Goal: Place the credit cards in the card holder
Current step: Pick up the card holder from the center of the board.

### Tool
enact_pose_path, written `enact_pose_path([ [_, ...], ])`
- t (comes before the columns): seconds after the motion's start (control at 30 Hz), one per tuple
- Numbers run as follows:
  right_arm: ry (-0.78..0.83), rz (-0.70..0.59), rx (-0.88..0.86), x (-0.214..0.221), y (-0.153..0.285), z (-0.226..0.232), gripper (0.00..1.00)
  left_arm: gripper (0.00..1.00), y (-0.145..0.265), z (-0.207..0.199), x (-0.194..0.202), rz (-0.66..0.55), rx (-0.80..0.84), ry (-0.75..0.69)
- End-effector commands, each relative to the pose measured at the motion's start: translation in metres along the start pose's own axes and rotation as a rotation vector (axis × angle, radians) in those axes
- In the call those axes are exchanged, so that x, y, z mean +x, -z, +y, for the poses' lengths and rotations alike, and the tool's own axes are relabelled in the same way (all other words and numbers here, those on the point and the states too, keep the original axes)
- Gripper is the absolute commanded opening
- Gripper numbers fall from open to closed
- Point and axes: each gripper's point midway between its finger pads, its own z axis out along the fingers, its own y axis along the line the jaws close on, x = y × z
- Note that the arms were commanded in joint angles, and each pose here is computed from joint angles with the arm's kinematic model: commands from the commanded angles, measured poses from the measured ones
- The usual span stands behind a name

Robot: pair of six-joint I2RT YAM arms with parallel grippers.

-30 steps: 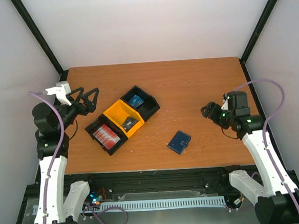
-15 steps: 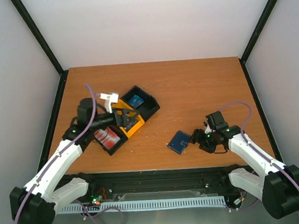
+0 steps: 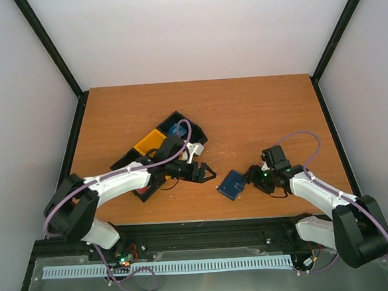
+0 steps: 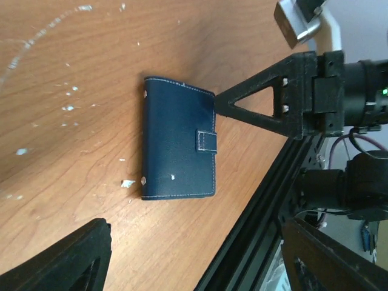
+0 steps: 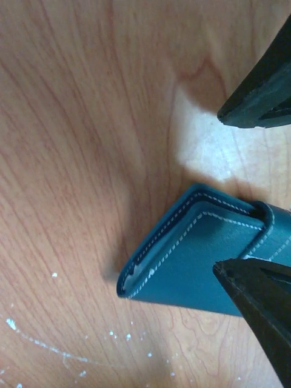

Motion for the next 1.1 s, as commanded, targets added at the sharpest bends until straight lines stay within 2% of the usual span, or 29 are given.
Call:
enact_pose_path([
  [0.0,0.042,-0.035,-0.005,-0.005,-0.009,-0.003,0.58,0.76,-0.028,-0.015,-0.014,0.006,0.034,-0.058],
  [0.2,0.064,-0.019,-0.041,-0.004,-0.017,0.002,0.53,0.67,-0.067,-0.002,-0.004,0.076,0.012,-0.047],
  [0.4,0.060,0.046,-0.121,0.007,-0.026,0.011,0.49,0.43,-0.099,0.020,0.011,0.197,-0.018,0.008],
  [0.73,0.108,0.073,-0.400,0.014,-0.018,0.055,0.50,0.23,-0.108,0.044,0.026,0.242,-0.083,0.018],
  [0.9,0.105,0.100,-0.482,0.016,-0.016,0.069,0.50,0.18,-0.114,0.051,0.028,0.262,-0.104,0.005],
  [0.97,0.099,0.106,-0.485,0.015,-0.017,0.070,0.45,0.17,-0.115,0.051,0.026,0.259,-0.105,-0.005],
  [1.07,0.089,0.078,-0.430,0.007,-0.018,0.066,0.27,0.18,-0.112,0.051,0.022,0.239,-0.120,-0.023],
])
